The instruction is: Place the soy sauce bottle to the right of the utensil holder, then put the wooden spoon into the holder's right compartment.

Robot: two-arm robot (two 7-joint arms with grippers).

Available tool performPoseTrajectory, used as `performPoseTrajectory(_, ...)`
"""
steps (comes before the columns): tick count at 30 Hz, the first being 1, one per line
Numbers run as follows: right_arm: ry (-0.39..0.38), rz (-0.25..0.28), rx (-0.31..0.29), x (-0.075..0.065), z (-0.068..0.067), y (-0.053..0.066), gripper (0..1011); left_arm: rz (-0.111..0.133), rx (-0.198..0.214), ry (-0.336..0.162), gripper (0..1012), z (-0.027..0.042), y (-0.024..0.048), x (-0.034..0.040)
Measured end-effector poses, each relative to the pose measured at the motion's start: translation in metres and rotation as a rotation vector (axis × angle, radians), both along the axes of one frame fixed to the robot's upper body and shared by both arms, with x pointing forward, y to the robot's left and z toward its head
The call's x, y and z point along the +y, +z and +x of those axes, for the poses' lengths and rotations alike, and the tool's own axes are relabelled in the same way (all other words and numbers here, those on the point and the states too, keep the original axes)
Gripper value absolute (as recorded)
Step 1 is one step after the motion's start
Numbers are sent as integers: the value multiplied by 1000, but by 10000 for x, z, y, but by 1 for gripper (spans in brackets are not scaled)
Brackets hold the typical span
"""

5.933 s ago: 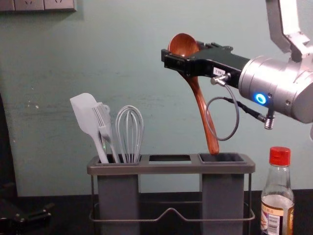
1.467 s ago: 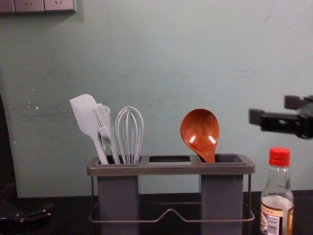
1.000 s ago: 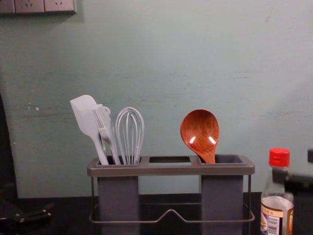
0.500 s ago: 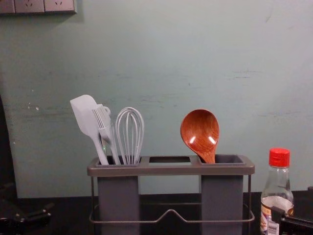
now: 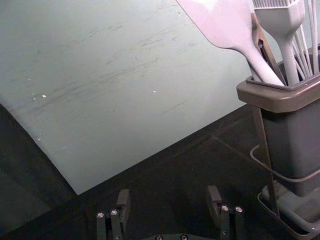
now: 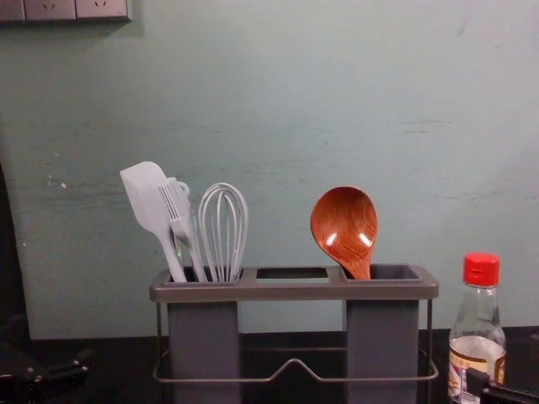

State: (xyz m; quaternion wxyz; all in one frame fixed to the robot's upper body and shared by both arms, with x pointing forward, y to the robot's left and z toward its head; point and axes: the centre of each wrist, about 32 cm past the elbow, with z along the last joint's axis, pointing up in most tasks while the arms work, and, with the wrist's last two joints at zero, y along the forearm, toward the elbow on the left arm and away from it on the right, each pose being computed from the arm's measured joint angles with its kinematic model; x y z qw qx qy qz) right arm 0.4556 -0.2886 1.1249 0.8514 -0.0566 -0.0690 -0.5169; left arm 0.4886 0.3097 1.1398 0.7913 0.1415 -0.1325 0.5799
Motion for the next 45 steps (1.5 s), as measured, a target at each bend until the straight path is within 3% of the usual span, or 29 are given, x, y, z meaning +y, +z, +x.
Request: performPoseTrajectory(45,3,-1,-3,0,-4,20,1003,0,0,0,1005,0,0,0)
